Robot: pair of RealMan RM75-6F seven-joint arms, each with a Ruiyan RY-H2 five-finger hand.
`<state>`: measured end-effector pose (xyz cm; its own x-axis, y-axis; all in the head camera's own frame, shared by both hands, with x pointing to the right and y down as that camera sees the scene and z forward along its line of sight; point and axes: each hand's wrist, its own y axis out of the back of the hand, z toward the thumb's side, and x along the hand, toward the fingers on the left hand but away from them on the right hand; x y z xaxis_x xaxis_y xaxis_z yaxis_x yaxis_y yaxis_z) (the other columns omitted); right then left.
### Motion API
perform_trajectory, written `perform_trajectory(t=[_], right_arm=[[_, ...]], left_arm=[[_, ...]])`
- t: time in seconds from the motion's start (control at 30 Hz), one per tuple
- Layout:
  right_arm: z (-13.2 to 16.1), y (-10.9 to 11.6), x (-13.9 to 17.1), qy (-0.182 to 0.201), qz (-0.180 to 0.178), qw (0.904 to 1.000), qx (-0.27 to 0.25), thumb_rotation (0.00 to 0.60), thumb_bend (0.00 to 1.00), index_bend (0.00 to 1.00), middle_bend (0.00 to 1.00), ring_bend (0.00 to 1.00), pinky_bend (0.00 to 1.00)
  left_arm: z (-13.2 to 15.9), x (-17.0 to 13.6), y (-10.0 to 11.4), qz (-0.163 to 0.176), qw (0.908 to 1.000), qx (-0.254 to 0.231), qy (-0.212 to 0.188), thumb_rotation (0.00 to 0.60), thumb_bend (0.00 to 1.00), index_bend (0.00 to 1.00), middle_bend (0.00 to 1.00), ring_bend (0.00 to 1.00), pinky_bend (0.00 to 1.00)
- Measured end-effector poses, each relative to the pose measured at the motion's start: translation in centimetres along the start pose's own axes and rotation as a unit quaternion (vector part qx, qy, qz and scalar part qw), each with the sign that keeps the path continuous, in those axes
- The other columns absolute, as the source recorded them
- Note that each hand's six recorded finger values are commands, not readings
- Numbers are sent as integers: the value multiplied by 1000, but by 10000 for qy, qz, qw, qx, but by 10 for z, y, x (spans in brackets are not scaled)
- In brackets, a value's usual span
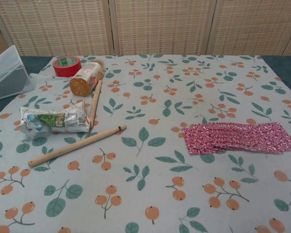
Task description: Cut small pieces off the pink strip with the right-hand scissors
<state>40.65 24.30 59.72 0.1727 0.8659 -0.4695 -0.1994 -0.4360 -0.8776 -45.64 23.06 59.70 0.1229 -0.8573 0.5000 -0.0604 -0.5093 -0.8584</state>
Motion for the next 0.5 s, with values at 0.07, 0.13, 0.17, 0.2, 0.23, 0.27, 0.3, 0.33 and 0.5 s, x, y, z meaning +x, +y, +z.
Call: perform_trajectory(t=[0.07, 0.13, 0.17, 0.2, 0.23, 0.27, 0.3, 0.33, 0.5], right_arm=[[0, 0, -1, -17, 9, 10000, -3, 600, 81, 0, 0, 0, 3], [0, 0, -1, -41, 5, 10000, -10, 600, 80, 0, 0, 0, 10], [-1, 0, -1, -50, 4, 10000, -16, 600, 80, 0, 0, 0, 17], [-1, 0, -1, -54, 5, 10000, -35, 600, 79, 0, 0, 0, 31], [0, 0, -1, -55, 2, 10000, -59, 600, 86, 0, 0, 0, 44], [0, 0, -1, -56, -2, 9999, -91, 600, 112, 0, 0, 0, 58], [0, 1, -1, -64, -20, 9999, -129, 600, 161, 0, 17, 2, 68], [0, 2, -2, -70, -50, 9999, -138, 600, 216, 0, 68, 26, 76], [2, 6, -5, -129, -403, 9991, -91, 600, 413, 0, 512, 640, 643]], left_arm=[[0, 0, -1, -11, 10000, 0, 2, 600, 482, 254, 270, 224, 397], [0, 1, 0, -8, 10000, 0, 5, 600, 482, 254, 270, 223, 398], [0, 1, 0, -5, 10000, -5, 3, 600, 482, 254, 270, 223, 398], [0, 1, 0, -6, 10000, -15, 3, 600, 483, 254, 270, 224, 398], [0, 1, -1, -11, 10000, -26, 1, 600, 483, 254, 270, 224, 397], [0, 1, -1, -20, 10000, -42, -4, 600, 483, 254, 271, 224, 397], [0, 1, -1, -28, 10000, -57, -9, 600, 483, 254, 271, 224, 397], [0, 1, -1, -37, 10000, -73, -15, 600, 483, 254, 272, 224, 398], [-5, 3, -6, -196, 9998, -73, 41, 600, 483, 255, 276, 225, 399]])
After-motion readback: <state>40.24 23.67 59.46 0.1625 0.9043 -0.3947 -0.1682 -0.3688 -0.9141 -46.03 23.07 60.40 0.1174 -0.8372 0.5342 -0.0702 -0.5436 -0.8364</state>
